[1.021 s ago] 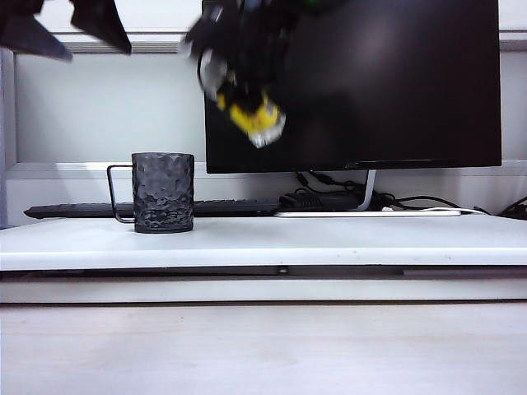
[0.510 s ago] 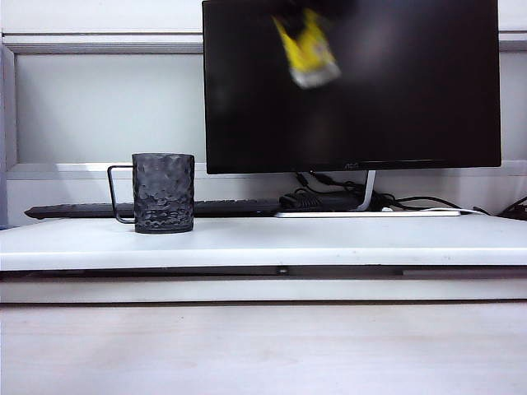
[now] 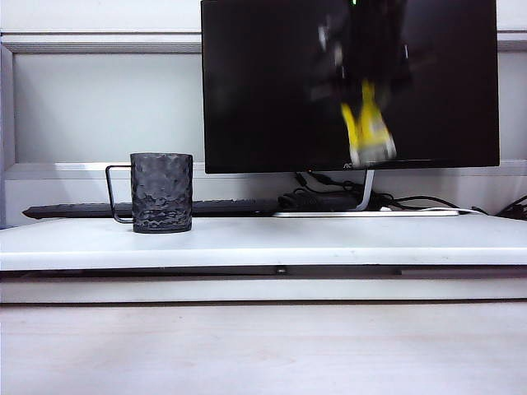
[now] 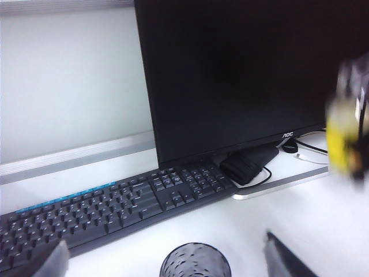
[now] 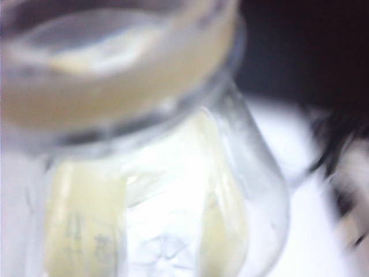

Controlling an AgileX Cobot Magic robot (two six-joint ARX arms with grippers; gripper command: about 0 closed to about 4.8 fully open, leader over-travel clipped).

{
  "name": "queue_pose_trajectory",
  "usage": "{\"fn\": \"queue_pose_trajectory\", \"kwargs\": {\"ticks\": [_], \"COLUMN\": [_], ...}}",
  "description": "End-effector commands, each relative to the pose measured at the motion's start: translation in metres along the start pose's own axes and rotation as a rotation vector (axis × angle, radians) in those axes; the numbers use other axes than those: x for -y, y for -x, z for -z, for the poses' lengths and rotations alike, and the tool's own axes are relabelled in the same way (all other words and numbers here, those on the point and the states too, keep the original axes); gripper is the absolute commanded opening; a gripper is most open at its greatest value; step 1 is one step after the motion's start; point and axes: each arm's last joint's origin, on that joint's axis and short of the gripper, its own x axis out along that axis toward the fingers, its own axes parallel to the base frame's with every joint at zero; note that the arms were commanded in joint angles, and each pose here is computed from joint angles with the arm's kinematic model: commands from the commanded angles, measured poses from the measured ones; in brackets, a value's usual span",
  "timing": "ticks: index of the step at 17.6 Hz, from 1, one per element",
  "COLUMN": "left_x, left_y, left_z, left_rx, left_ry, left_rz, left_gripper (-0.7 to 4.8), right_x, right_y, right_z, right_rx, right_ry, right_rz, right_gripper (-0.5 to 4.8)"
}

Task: Carefully pick up the bottle and pour some water from the bottle into the cup.

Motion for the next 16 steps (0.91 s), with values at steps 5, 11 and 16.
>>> {"fn": "queue_pose_trajectory", "kwargs": {"ticks": [5, 11, 16], "left_x": [0.0, 0.001, 0.002], "left_y": [0.001, 0.001, 0.001], "left_z": [-0.002, 0.0, 0.003], "left_rx": [0.01, -0.007, -0.034], "left_ry": [0.002, 0.004, 0.005], "left_rz": [0.013, 0.037, 0.061], "left_gripper": [4.79, 4.79, 4.79], "right_x": [-0.012, -0.013, -0.013], "right_y": [-0.014, -0.015, -0.015], "right_z": [0.071, 0.078, 0.078], "right_rx": [-0.146, -0.16, -0.166], "right_ry": [-0.166, -0.182, -0.274], "right_rz": [-0.015, -0.013, -0.027], "right_gripper": [1.07, 1.07, 1.07]}}
